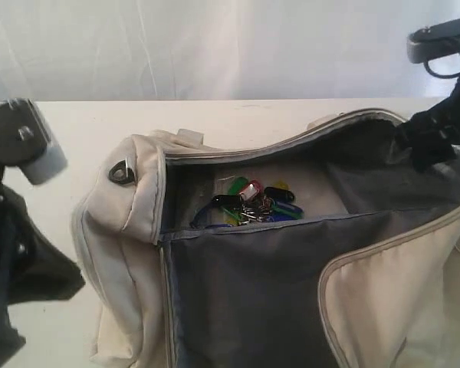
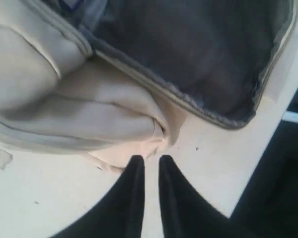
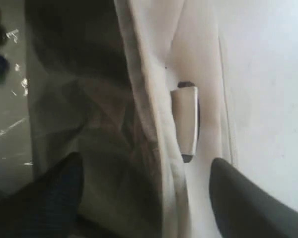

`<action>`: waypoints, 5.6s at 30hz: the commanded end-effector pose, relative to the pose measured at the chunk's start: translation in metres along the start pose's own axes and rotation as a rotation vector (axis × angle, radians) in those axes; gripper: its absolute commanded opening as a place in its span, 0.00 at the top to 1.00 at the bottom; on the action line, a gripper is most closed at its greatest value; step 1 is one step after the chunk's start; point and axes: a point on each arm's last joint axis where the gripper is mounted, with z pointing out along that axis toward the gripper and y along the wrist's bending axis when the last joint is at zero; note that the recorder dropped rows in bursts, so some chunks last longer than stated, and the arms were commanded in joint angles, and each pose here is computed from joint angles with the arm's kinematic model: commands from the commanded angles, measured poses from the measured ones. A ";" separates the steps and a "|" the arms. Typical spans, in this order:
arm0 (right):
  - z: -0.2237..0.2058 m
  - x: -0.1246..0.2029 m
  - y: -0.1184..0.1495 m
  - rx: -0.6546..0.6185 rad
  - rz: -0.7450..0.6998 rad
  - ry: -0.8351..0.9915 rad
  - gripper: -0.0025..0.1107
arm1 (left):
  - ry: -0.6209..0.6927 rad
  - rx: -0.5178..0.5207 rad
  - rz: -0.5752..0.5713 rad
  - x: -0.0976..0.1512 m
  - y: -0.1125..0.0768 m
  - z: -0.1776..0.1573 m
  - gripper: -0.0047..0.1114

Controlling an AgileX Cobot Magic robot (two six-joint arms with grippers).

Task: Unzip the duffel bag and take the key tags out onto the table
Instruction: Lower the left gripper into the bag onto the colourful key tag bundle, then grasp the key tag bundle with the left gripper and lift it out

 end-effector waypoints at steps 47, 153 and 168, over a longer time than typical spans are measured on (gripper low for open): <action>-0.057 0.105 0.053 -0.433 -0.118 -0.363 0.96 | 0.089 -0.076 0.055 -0.147 0.083 0.218 0.24; -0.057 0.105 0.053 -0.435 -0.115 -0.364 0.96 | 0.027 -0.086 0.602 -0.204 0.040 0.113 0.96; -0.057 0.105 0.053 -0.433 -0.118 -0.368 0.96 | -0.002 -0.055 0.556 -0.199 0.031 0.063 0.96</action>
